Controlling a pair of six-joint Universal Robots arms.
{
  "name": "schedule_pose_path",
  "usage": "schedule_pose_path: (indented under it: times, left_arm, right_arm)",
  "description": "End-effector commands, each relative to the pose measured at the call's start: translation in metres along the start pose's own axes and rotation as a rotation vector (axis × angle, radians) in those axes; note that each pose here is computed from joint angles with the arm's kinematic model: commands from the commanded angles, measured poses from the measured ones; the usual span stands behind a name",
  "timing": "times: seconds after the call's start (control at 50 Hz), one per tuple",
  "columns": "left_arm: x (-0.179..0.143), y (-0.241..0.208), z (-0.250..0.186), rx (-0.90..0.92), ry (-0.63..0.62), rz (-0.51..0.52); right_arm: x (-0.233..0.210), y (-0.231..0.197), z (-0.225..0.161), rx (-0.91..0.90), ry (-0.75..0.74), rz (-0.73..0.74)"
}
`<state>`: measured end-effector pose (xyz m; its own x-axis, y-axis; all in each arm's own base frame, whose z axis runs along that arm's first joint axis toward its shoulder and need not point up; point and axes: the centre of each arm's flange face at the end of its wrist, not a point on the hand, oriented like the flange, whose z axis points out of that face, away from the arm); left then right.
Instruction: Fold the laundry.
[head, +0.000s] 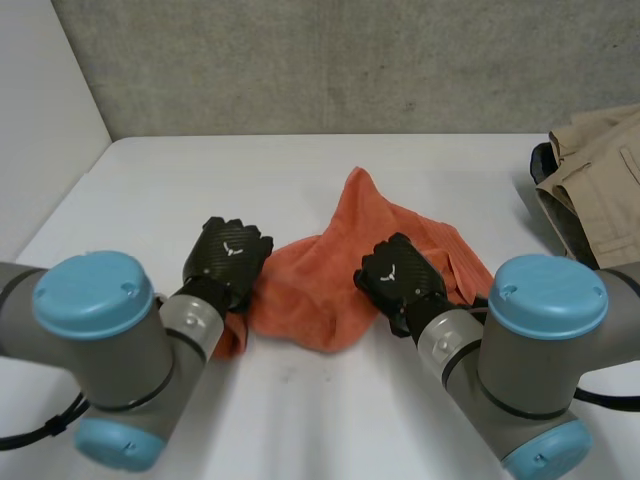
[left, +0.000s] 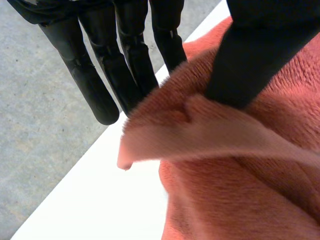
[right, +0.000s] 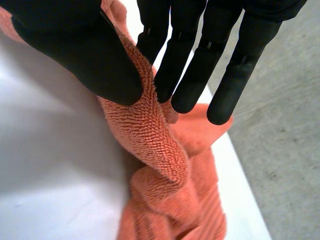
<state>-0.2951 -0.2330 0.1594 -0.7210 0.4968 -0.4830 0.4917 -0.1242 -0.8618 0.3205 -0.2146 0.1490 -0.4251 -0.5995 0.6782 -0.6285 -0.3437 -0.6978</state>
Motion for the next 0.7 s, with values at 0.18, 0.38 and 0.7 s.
schedule_pose_path:
  times: [0.18, 0.38, 0.7]
  left_arm:
    - [-0.027, -0.049, -0.044, 0.0, 0.008, 0.001]
    - [-0.047, -0.06, -0.012, -0.067, -0.004, -0.289]
    - [-0.019, 0.009, 0.045, -0.43, 0.074, -0.322]
  right_arm:
    - [-0.004, 0.013, -0.005, -0.059, -0.011, 0.057]
    - [-0.006, 0.014, -0.007, -0.063, -0.016, 0.058]
    - [-0.006, 0.014, -0.007, -0.065, -0.014, 0.056]
